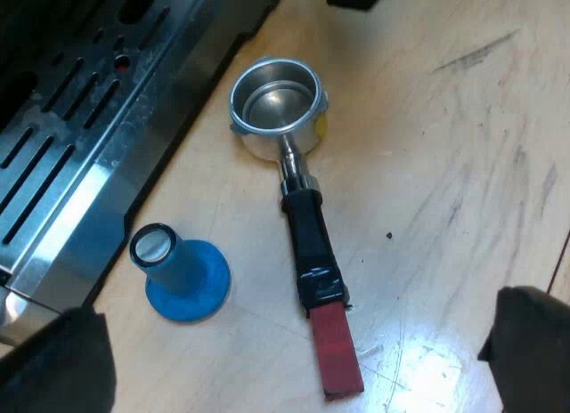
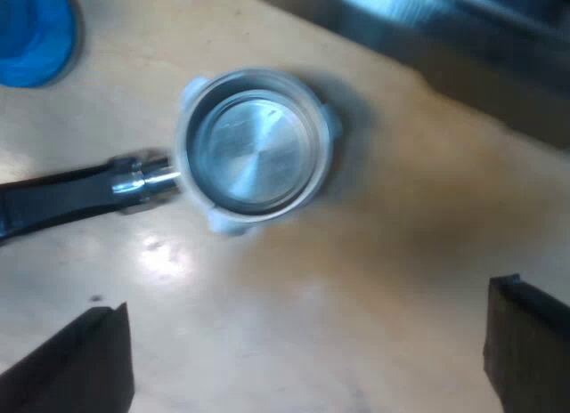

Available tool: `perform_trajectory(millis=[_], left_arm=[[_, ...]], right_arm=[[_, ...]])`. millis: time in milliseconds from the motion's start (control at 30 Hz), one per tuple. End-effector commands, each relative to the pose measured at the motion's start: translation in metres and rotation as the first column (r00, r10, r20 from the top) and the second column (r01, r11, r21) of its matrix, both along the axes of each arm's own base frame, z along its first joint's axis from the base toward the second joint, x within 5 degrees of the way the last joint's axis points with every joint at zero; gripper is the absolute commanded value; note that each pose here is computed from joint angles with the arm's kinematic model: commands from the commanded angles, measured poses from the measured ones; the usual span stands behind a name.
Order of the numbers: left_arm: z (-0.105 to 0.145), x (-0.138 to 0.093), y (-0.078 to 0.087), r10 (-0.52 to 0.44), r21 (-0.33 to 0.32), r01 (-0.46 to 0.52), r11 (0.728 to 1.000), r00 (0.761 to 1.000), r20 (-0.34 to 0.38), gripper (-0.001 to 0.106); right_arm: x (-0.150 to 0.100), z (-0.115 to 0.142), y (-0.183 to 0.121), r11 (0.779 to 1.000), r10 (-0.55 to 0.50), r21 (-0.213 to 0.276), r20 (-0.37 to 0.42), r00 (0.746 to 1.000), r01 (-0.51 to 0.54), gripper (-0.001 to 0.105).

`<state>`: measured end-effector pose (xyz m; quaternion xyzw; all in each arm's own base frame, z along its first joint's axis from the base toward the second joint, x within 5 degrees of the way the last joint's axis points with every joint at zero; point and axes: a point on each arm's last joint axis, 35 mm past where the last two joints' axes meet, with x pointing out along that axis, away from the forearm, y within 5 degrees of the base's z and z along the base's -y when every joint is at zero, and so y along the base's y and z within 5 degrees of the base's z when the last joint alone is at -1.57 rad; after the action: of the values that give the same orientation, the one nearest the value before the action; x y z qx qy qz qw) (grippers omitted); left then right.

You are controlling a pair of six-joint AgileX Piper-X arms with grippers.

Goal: Put the handle in the coffee machine

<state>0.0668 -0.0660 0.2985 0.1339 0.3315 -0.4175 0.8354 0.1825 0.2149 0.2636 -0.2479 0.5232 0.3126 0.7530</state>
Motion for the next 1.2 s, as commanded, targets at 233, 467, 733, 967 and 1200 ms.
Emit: perform_trajectory(millis=[233,467,733,967,1200], left_arm=[[0.003,0.000,-0.001,0.007,-0.025,-0.007,1.000,1.000,0.001,0.086],[0.003,0.000,-0.001,0.012,-0.027,-0.012,1.000,1.000,-0.005,0.086],[0.003,0.000,-0.001,0.012,-0.027,-0.012,1.000,1.000,-0.005,0.086],[0.003,0.000,-0.001,0.012,-0.027,-0.012,1.000,1.000,-0.005,0.086],[0.002,0.000,-0.001,0.012,-0.025,-0.012,1.000,1.000,-0.007,0.086]], right_arm=[[0.023,-0.008,0.001,0.994,0.090,0.057,-0.007,0.996,-0.089,0.081],[0.033,-0.029,0.014,0.990,0.124,0.069,-0.035,0.992,-0.121,0.081],[0.037,-0.048,0.022,0.989,0.139,0.070,-0.083,0.987,-0.134,0.081],[0.024,-0.050,0.033,0.984,0.175,0.031,-0.058,0.983,-0.174,0.081],[0.016,-0.053,0.044,0.988,0.157,-0.006,0.060,0.986,-0.157,0.081]])
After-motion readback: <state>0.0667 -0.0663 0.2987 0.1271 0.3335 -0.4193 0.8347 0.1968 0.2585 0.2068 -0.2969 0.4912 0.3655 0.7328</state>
